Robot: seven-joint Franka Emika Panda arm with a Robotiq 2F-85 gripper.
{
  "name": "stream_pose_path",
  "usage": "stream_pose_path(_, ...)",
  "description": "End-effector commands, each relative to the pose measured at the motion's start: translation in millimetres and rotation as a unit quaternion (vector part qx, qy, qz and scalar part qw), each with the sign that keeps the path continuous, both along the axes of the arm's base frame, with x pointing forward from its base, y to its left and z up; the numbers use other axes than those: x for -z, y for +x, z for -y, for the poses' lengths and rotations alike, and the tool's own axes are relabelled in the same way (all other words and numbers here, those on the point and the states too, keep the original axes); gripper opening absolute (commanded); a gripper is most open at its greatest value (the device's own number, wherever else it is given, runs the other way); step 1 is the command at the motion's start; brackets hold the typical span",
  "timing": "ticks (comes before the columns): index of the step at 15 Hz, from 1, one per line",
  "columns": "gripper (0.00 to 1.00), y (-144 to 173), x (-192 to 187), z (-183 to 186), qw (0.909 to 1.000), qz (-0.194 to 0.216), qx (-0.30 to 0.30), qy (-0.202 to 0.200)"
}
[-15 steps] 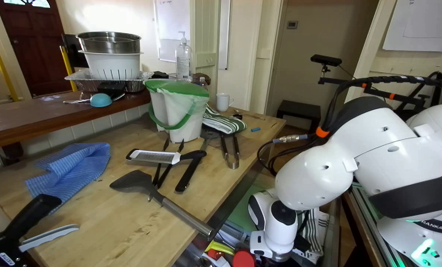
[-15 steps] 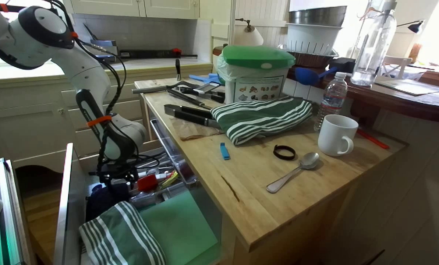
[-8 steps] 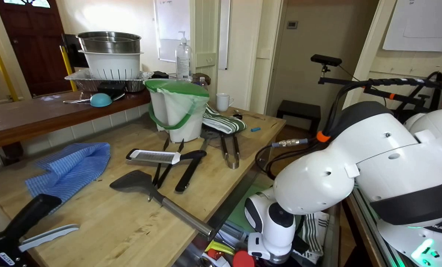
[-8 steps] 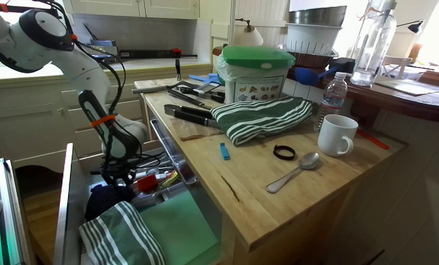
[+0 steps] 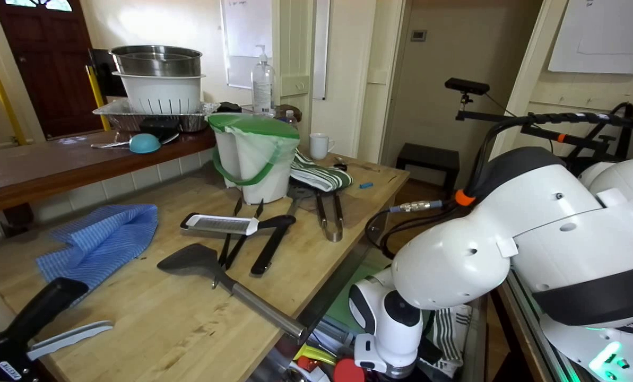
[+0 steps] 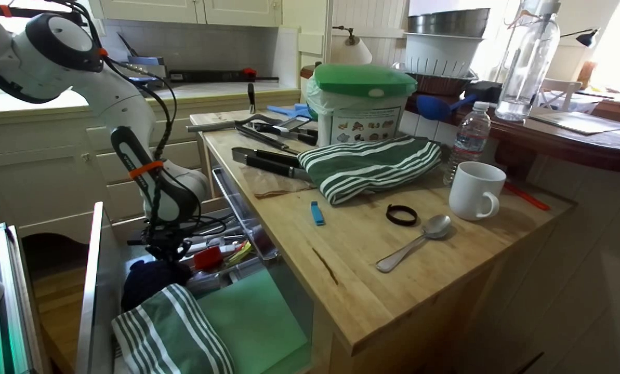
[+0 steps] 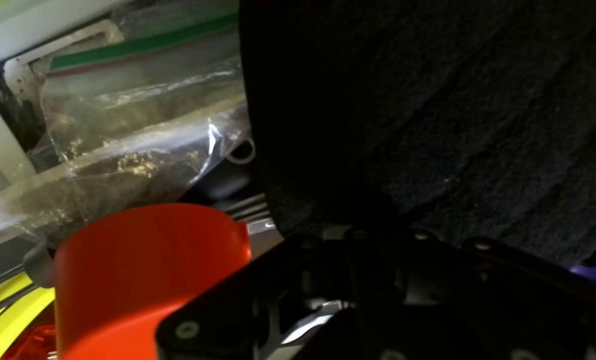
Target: Take the black item out of the drawer
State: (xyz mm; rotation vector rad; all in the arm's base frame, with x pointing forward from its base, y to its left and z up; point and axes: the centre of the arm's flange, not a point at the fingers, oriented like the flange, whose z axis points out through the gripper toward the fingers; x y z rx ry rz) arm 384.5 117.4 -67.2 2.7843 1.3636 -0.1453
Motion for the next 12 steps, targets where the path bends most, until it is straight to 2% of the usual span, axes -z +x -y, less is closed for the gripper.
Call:
stream_pose_path(1, 0.43, -24.5, -25.6, 14.8, 0.9989, -0.014, -0.042, 0.013)
stream_pose_path(8, 0.96, -58.2, -41.9, 30.4, 0.9952, -0.052, -0.082, 0.012)
stream_pose_path(9, 1.00, -59.2, -38.5, 28.5, 0.9949, -0.041, -0.090, 0.015)
stream_pose_path(12, 1.00, -49.3, -29.5, 15.5, 0.9947, -0.021, -0.099, 0.013)
